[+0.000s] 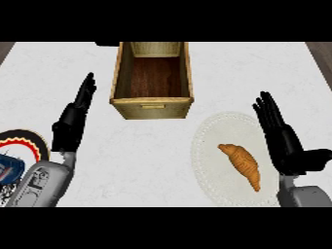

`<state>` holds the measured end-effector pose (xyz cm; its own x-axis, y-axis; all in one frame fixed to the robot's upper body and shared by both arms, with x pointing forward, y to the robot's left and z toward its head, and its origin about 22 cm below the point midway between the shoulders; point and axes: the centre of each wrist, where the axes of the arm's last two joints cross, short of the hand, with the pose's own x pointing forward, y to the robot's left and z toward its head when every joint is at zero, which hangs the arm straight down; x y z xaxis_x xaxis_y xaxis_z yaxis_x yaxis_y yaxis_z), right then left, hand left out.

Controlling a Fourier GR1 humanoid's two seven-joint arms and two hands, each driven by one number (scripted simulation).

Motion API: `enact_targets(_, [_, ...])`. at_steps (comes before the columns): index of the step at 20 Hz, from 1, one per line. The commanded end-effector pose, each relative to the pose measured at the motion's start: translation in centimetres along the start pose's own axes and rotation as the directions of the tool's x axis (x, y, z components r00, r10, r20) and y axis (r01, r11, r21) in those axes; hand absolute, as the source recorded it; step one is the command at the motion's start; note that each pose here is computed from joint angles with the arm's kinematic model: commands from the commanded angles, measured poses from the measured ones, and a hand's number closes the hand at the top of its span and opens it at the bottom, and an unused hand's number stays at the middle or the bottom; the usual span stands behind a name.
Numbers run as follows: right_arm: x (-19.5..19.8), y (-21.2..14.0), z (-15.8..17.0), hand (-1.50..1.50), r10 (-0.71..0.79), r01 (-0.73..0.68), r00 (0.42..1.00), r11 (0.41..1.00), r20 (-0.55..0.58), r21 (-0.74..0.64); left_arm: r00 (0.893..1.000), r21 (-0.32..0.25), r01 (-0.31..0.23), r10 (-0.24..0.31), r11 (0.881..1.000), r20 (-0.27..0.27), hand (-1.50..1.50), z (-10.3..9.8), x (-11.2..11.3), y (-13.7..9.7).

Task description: Pick the croissant from the placemat and place it in the basket

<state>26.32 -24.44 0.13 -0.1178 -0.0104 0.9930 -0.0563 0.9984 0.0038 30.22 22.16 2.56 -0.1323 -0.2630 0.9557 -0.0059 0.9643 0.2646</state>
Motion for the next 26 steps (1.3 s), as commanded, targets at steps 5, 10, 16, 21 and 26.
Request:
enact_targets(5, [2.5,7.5,-1.3,1.5,-0.251,0.189,0.968,0.692,-0.013,0.696,0.988,-0.055,0.132,-0.126,0.99,0.091,0.0,-0.5,1.2,3.0])
enact_targets(10, [1.8,12.9,2.5,1.5,-0.506,0.507,0.82,0.425,-0.267,0.75,0.987,-0.058,0.154,-0.151,0.986,0.057,0.0,-0.1,1.1,5.4])
enact_targets(16, [10.3,6.7,3.8,-1.5,-0.308,0.178,0.95,0.677,0.055,0.714,0.986,-0.032,0.16,-0.158,0.987,0.053,0.0,0.2,3.2,7.9])
enact_targets(21, [16.4,1.3,-0.8,-1.5,0.179,-0.328,0.937,0.741,0.299,0.586,0.988,-0.04,0.148,-0.146,0.988,0.046,0.0,0.6,2.0,7.7])
enact_targets(26, [22.2,-0.4,-2.8,-1.5,0.506,-0.669,0.728,0.378,0.463,0.64,0.988,-0.058,0.144,-0.14,0.988,0.063,0.0,0.1,2.7,6.8])
